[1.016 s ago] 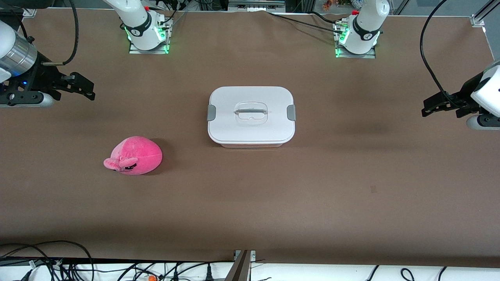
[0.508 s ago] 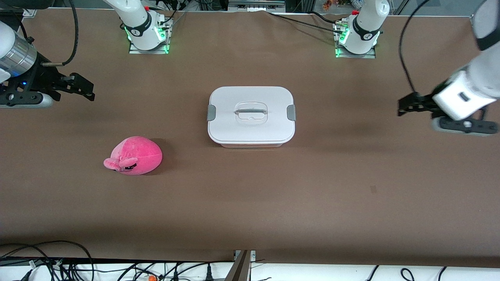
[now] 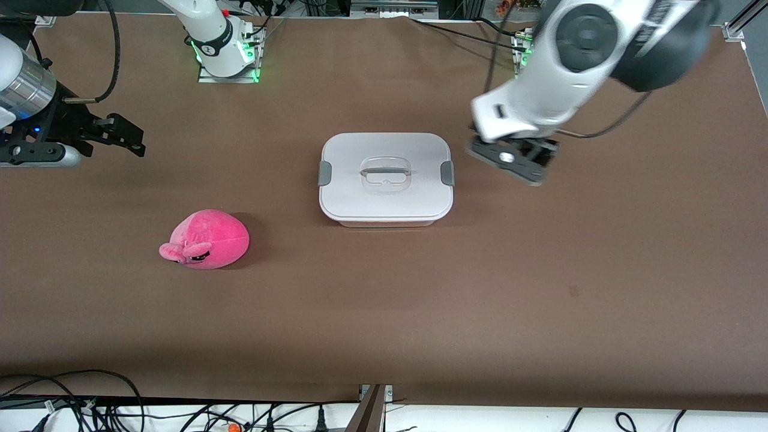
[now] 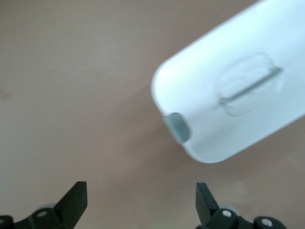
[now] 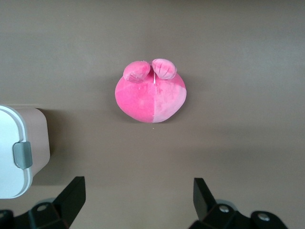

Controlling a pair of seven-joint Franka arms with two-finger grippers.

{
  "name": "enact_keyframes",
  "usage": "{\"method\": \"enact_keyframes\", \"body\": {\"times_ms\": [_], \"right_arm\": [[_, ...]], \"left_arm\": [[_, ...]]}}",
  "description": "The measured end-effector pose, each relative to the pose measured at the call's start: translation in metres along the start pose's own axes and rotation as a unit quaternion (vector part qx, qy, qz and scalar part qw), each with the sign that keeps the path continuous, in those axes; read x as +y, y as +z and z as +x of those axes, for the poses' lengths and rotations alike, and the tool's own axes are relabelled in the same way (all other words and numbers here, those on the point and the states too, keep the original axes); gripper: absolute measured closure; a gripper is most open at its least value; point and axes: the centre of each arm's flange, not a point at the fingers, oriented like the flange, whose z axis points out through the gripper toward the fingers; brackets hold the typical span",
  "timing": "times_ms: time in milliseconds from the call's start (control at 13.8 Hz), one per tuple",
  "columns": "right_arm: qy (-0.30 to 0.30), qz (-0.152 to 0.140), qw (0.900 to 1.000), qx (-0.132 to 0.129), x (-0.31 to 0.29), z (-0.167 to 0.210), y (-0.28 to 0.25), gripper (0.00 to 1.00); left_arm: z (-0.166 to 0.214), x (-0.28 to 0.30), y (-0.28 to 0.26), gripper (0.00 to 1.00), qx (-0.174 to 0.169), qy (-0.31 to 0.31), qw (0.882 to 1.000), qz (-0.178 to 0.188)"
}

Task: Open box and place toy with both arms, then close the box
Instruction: 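Reach the left gripper over the white box lid handle, then lift the lid off with the left gripper while the right gripper grasps the toy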

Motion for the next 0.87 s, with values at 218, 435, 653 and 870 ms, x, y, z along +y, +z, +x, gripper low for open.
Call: {"method": "enact_keyframes", "body": {"times_ms": [218, 435, 653, 870], "right_arm": [[0.002, 0.001, 1.000, 0.007, 0.001, 0.003, 0.001, 0.00], [0.004, 0.001, 1.000, 0.011, 0.005, 0.007, 0.004, 0.00], [0.010, 0.001, 1.000, 0.020, 0.011, 0.016, 0.012, 0.00], [0.015, 0.000, 1.000, 0.013, 0.016, 0.023, 0.024, 0.00]], "left_arm": [[0.030, 0.072, 0.034, 0.00, 0.005, 0.103, 0.995, 0.002], [0.063, 0.092, 0.077, 0.00, 0.030, 0.210, 0.977, 0.000], [0.088, 0.105, 0.118, 0.00, 0.051, 0.286, 0.957, 0.007], [0.094, 0.137, 0.150, 0.00, 0.039, 0.332, 0.941, 0.047]]}}
